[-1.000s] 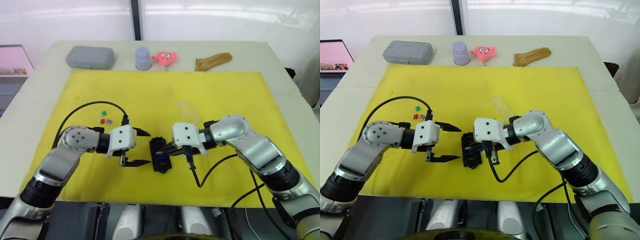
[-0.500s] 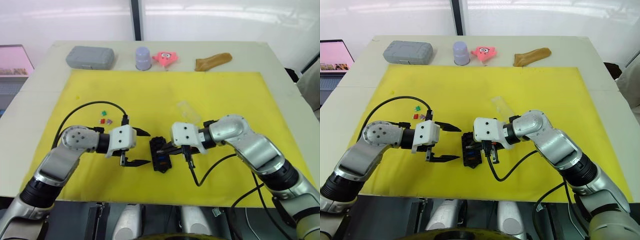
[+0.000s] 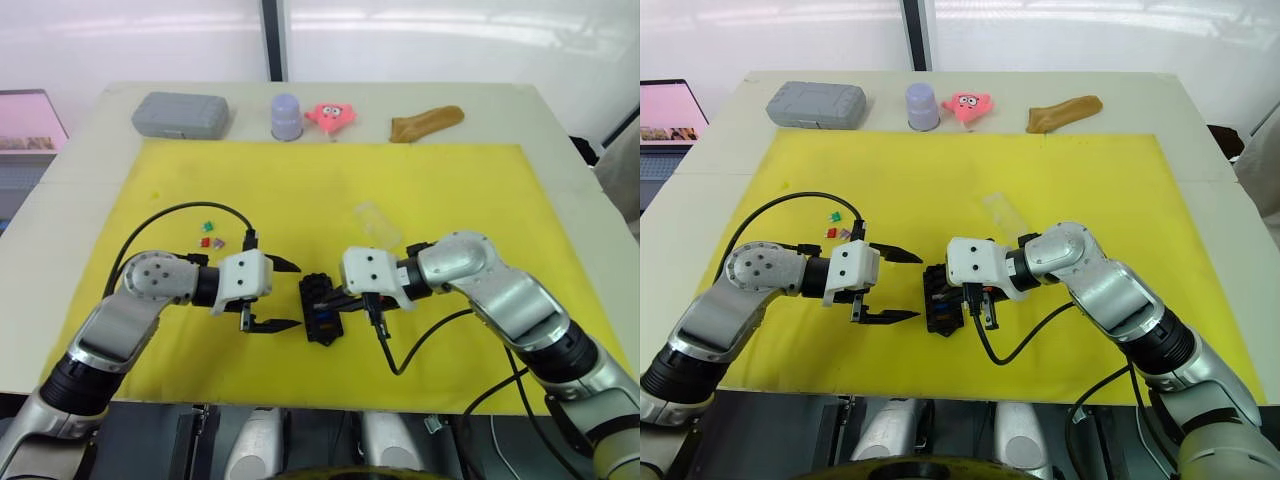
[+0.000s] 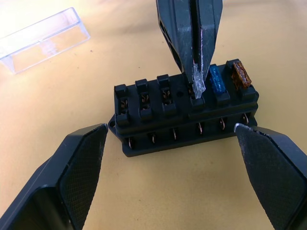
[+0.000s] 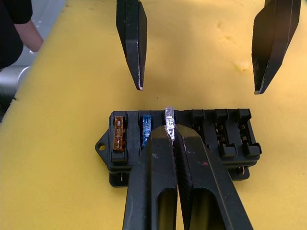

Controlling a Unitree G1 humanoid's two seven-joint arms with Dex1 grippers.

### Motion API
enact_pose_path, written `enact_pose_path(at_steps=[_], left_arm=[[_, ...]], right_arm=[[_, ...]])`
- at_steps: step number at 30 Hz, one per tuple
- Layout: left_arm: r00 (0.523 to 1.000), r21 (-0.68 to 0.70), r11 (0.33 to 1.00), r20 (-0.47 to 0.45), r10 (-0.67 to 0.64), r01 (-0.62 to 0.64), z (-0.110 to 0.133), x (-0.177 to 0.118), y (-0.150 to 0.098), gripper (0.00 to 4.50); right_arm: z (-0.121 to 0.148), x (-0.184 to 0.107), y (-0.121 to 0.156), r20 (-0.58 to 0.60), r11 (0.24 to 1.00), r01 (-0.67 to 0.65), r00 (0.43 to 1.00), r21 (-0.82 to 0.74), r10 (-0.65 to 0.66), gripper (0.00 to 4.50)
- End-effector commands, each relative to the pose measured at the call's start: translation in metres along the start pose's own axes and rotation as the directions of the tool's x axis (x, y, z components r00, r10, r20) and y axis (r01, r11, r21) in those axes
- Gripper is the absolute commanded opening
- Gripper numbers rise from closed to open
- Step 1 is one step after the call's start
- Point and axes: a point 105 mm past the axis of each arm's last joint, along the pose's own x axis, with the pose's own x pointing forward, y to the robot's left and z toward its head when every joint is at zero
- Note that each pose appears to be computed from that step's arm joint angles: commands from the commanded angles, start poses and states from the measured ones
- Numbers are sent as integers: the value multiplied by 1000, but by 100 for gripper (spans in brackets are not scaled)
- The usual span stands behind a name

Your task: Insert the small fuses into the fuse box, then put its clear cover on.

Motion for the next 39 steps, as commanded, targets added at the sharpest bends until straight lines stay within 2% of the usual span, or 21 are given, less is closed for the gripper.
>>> enact_pose_path(at_steps=[1,6,12,15,19,28,32,35,39], left_arm=[[1000,44,999,16,12,-13,8,-2,3,445],[1000,45,999,19,10,-11,9,-1,2,445],[1000,44,999,19,11,-11,9,-2,3,445],[1000,42,999,18,13,-13,9,-2,3,450],[1000,42,999,18,15,-16,8,-2,5,450],[1000,52,999,21,11,-12,9,-3,9,450],[998,39,999,50,-31,29,14,-5,0,450],[996,31,998,54,-64,62,15,-7,-8,450],[996,43,995,34,-87,86,12,-10,-13,450]], right_arm=[[6,0,4,-4,998,0,1000,-57,0,0],[-3,3,2,-56,999,9,998,-50,-11,0],[-2,3,4,-49,999,-3,999,-44,1,0],[4,-1,4,-24,999,-7,1000,-36,6,96],[10,-9,0,-11,999,14,1000,-48,-14,288],[25,-21,-2,102,999,28,994,-45,-23,288],[27,-21,-2,185,998,62,981,-3,-60,288],[26,-17,6,224,998,61,973,18,-64,198],[24,-11,9,259,996,69,962,59,-82,5]])
